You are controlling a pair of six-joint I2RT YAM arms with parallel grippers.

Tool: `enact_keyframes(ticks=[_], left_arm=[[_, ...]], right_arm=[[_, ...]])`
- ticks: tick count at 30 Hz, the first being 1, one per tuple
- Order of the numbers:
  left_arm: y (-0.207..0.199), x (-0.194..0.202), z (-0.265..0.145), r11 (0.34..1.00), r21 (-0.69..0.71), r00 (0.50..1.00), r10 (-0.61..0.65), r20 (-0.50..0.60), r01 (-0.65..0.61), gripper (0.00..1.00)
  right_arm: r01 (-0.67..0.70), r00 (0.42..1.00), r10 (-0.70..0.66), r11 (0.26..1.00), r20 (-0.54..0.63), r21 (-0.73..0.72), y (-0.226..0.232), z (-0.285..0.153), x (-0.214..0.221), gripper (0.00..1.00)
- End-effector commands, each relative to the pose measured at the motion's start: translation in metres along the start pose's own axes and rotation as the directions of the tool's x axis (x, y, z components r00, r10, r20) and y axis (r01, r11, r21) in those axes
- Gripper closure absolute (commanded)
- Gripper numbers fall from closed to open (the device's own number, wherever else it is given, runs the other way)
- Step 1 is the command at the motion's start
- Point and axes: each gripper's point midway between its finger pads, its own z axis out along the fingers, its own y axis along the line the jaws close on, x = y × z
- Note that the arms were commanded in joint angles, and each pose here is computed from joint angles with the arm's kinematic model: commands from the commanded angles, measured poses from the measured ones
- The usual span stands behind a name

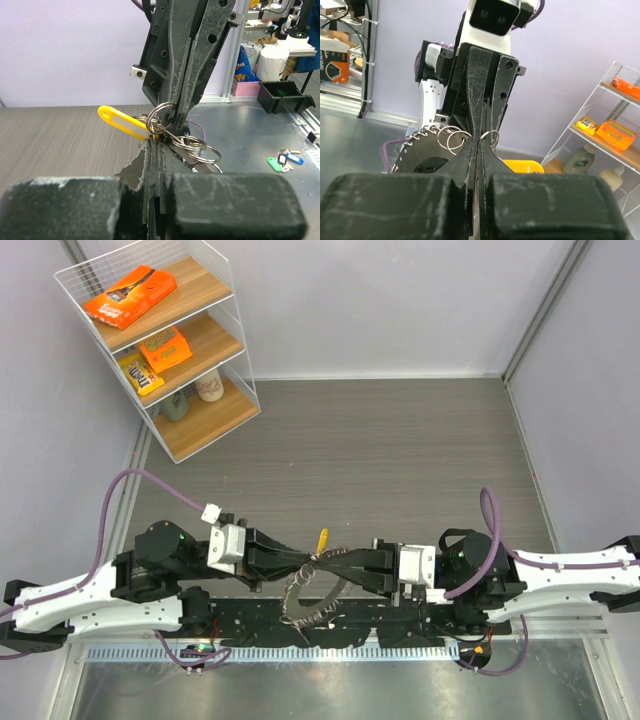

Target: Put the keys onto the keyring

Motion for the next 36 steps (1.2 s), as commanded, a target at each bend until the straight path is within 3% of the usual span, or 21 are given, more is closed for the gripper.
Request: enact_keyframes(ticks=[1,20,25,31,33,35,36], left_arm=[[-0.008,-0.025,0.002,0.999,0.043,0.997,-0.001,0.08,-0.003,1.0],[-0.038,-0.042,-0.005,0.979,0.203,0.987,-0.029,0.156,-0.004,1.0],[-0.04,-0.044,-0.008,0.978,0.208,0.986,-0.03,0.164,-0.005,0.9],[-0.04,-0.048,-0.013,0.978,0.206,0.982,-0.021,0.189,-0.019,0.6],[-0.038,-0.047,-0.013,0.981,0.193,0.982,-0.016,0.19,-0.021,0.4],[-0.036,-0.047,-0.014,0.983,0.18,0.982,-0.011,0.189,-0.024,0.07],[-0.035,-0.046,-0.014,0.985,0.172,0.982,-0.009,0.187,-0.024,0.01]], right_arm=[[0.079,0.982,-0.093,0.992,0.163,0.094,-0.021,0.008,-0.039,0.95],[0.345,0.913,-0.385,0.905,0.134,0.248,-0.036,0.008,-0.013,0.95],[0.338,0.916,-0.373,0.915,0.145,0.219,-0.032,0.009,-0.014,0.95],[0.306,0.924,-0.343,0.928,0.168,0.211,-0.03,0.006,-0.018,0.95],[0.294,0.929,-0.33,0.934,0.167,0.204,-0.028,0.007,-0.015,0.95],[0.279,0.932,-0.316,0.938,0.178,0.204,-0.027,0.005,-0.016,0.95],[0.269,0.933,-0.308,0.94,0.185,0.208,-0.028,0.005,-0.017,0.94]])
